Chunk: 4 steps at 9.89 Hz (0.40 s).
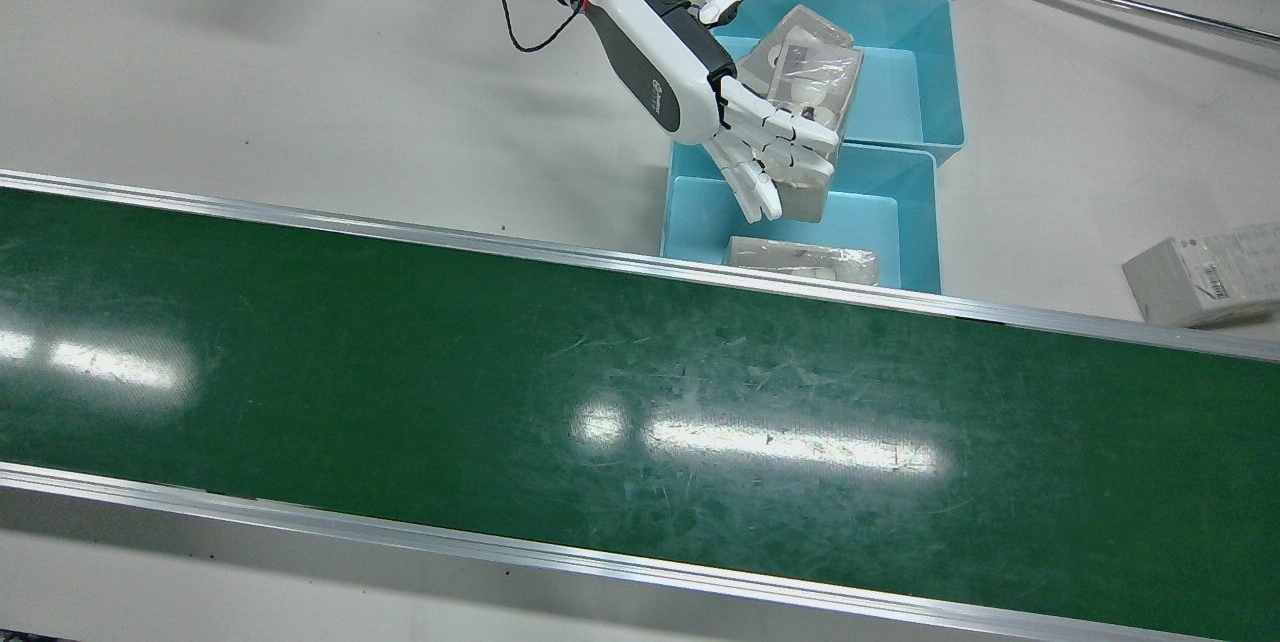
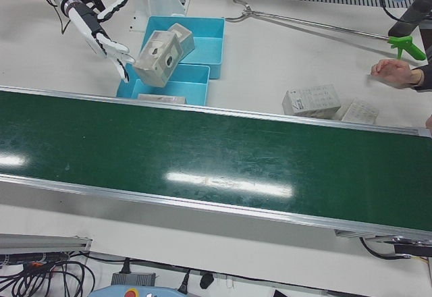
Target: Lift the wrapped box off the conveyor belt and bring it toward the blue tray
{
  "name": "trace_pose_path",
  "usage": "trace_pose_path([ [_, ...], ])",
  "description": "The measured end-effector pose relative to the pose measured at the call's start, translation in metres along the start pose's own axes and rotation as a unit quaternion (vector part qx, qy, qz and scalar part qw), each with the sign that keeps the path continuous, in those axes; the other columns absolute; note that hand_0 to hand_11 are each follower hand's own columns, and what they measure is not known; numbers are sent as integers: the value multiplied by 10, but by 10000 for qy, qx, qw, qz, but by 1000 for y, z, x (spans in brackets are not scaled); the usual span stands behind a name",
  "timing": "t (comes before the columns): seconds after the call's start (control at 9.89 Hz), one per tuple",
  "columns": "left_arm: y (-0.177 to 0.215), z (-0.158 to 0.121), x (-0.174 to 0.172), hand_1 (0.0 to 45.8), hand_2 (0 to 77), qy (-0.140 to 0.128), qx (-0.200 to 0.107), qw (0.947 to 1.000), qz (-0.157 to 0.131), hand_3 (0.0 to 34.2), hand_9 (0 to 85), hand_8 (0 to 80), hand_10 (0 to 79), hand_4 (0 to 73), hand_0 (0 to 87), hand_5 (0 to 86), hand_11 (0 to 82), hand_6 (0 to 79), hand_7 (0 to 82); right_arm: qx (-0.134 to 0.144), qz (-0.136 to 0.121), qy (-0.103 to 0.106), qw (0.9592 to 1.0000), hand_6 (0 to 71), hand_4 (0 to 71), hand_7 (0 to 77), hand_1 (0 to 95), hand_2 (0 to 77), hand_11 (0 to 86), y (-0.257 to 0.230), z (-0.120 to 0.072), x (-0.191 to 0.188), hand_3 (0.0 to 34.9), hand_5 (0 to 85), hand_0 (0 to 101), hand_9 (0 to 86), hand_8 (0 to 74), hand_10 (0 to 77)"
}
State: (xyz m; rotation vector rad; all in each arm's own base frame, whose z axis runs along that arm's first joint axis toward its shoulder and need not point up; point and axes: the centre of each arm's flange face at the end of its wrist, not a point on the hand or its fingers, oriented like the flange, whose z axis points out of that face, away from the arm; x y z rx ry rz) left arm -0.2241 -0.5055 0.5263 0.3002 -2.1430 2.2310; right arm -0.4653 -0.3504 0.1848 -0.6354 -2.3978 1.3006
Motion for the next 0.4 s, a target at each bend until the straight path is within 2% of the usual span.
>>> trace_pose_path([
  [0.1, 0, 0, 0, 0, 11, 0, 0, 10000, 0, 0, 5, 5, 5, 0, 0, 11, 0, 0, 5, -145, 46, -253, 9996, 11, 76, 158, 104, 22, 16, 11, -3, -33, 209, 98, 469, 16, 0, 0],
  [0.2, 0, 0, 0, 0, 11, 0, 0, 10000, 0, 0, 5, 5, 5, 0, 0, 11, 0, 0, 5, -240, 42, -580, 9980, 5, 76, 147, 104, 22, 16, 17, -6, -77, 259, 109, 468, 16, 0, 0],
  [0.3, 0, 0, 0, 0, 11, 0, 0, 10000, 0, 0, 5, 5, 5, 0, 0, 11, 0, 0, 5, -214, 64, -824, 9964, 38, 120, 202, 131, 16, 11, 15, -9, -114, 278, 164, 485, 16, 0, 0],
  [0.4, 0, 0, 0, 0, 11, 0, 0, 10000, 0, 0, 5, 5, 5, 0, 0, 11, 5, 0, 5, -53, 137, -971, 9952, 109, 191, 289, 245, 49, 11, 4, -17, -145, 267, 229, 538, 93, 0, 49],
])
